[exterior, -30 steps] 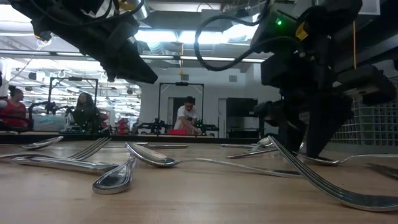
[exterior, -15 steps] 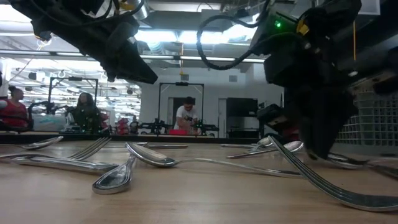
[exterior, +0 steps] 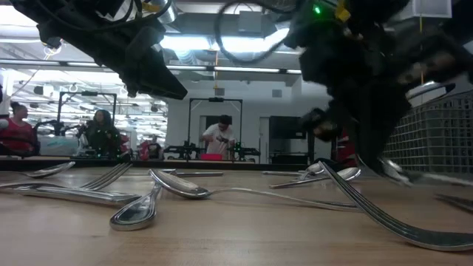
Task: Sort silverware
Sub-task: Put the spoon into the right section of the utensil holder
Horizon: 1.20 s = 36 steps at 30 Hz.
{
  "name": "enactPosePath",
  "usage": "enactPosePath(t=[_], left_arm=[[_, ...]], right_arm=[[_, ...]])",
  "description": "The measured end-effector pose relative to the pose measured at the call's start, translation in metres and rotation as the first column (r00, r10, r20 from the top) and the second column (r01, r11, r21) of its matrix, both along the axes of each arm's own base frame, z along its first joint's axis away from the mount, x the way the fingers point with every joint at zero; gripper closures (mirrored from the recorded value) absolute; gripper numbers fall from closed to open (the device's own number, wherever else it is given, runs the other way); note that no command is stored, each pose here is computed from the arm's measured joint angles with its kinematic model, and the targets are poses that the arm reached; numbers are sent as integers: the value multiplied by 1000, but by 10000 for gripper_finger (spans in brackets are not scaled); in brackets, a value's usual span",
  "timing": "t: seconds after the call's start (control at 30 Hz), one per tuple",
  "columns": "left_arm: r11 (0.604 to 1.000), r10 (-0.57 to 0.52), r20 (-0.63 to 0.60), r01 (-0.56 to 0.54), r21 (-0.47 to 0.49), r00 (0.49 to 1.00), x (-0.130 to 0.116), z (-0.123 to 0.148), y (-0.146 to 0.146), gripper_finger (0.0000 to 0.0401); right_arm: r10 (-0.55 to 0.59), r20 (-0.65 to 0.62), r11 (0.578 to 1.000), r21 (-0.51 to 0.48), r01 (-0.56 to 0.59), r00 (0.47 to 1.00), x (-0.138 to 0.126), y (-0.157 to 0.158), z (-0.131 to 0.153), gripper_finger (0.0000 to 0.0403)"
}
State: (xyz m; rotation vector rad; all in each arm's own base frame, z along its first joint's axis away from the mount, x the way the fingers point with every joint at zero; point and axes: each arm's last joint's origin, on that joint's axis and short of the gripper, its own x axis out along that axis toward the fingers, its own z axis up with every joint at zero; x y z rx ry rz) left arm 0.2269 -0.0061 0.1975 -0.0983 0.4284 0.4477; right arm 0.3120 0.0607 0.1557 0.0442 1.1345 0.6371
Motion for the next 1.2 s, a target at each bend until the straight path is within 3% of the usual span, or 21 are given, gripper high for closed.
enactPosePath(t=[0.33,0.63,0.97,1.2], left_arm=[[1000,3,-7,-3,-6,1000,0,-1,0,292],[1000,14,-42,-15,-22,999,-3,-4,0,292],[1000,14,-40,-15,-22,999,-2,-4,0,292],[999,19,-36,-20,-30,999,-2,-4,0,292]], right_arm=[[18,10,988,-156,-16,1000,22,0,64,399],[-67,40,918,-390,77,997,29,-7,125,401],[-144,66,789,-594,154,987,11,-17,185,401],[-316,221,660,-648,381,923,-24,-28,221,401]])
